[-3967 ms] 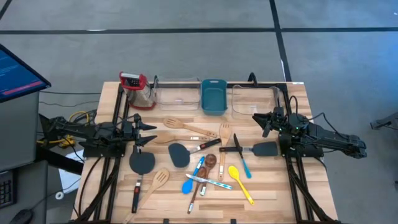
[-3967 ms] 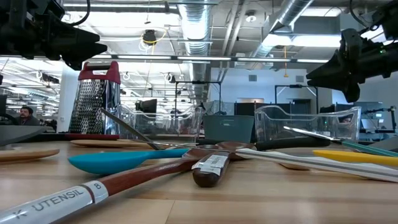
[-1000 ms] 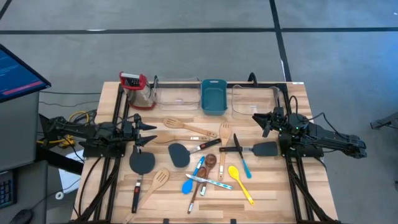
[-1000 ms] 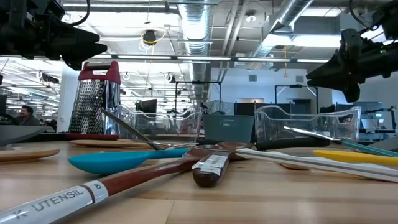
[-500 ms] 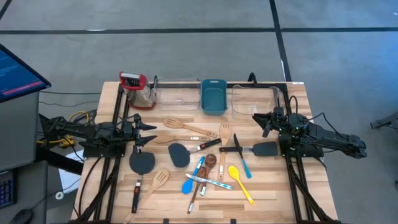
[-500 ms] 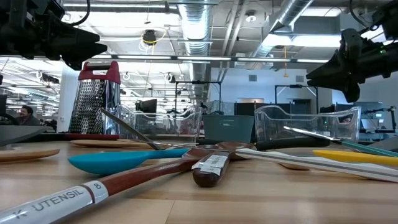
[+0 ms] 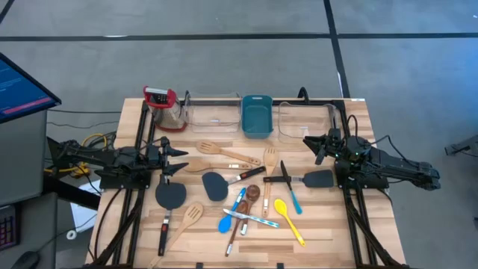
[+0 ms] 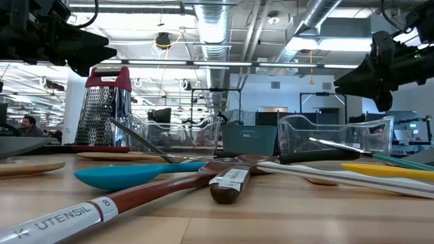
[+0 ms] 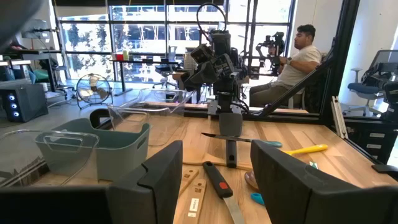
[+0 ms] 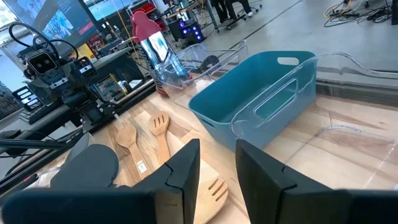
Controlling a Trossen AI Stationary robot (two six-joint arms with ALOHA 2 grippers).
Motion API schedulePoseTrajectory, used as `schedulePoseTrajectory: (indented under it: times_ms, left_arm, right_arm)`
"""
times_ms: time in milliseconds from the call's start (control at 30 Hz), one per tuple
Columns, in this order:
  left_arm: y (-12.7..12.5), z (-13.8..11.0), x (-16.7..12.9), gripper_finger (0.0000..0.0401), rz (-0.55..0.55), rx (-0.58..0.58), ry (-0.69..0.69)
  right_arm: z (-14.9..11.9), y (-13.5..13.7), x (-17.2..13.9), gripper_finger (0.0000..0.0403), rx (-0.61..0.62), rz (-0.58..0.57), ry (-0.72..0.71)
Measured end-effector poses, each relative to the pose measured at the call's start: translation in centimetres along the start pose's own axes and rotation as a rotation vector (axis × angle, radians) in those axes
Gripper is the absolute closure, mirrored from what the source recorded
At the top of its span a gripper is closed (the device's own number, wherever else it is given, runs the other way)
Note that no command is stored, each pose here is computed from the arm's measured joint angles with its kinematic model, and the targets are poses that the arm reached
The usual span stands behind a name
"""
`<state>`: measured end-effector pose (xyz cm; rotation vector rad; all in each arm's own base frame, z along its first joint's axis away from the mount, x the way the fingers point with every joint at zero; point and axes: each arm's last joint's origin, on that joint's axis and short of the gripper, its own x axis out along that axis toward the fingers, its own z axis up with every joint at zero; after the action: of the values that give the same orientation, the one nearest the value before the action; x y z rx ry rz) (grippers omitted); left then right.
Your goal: Pick & Place Kitchen Items
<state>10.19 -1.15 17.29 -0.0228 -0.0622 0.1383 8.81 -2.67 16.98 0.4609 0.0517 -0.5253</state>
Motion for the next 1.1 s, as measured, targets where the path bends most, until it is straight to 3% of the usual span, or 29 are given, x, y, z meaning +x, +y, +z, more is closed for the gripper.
schedulePoseTrajectory:
  times_ms: [1100]
  left_arm:
    - [0.00, 0.01, 0.00, 0.0224, 0.000, 0.000, -0.001]
  right_arm:
    - [0.02, -0.01, 0.00, 0.0305, -0.070, -0.004, -0.003]
